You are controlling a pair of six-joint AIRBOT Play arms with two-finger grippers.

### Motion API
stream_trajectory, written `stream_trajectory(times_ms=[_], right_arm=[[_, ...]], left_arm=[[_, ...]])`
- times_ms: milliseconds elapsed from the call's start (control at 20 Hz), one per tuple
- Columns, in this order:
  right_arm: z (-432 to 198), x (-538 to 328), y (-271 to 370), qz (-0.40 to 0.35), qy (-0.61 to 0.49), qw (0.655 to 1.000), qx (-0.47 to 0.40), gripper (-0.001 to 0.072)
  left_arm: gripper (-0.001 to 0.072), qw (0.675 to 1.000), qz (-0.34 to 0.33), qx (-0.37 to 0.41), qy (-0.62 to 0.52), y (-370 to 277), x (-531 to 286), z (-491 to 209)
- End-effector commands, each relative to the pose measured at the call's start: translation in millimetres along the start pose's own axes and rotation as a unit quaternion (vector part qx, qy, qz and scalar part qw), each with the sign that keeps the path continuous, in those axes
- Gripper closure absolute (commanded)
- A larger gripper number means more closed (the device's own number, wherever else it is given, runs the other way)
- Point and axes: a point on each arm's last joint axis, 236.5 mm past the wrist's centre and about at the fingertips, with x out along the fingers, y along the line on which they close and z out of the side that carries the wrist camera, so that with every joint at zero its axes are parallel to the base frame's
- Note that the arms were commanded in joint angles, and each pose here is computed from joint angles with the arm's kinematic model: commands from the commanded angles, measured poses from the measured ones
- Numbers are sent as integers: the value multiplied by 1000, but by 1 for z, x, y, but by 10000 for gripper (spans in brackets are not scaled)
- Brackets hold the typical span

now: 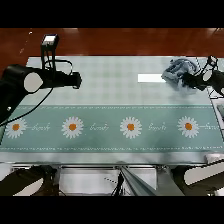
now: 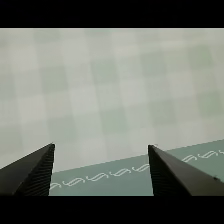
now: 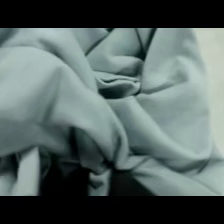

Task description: Fold the shirts.

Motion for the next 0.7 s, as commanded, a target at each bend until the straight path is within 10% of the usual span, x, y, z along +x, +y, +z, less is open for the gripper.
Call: stream_trajectory(times_ms=[0,250,650], right_arm=[[-18,-1,22,49,40,998,23,673],[71,-161,88,155,-127,976,-83,674],[49,-554,159,328,-439,810,-209,674]], left_arm=[[-8,1000,-2,1,-13,-1,-6,11],[-7,996,-16,-2,-86,-12,-67,71],[-7,971,-43,46,-233,-26,-270,125]])
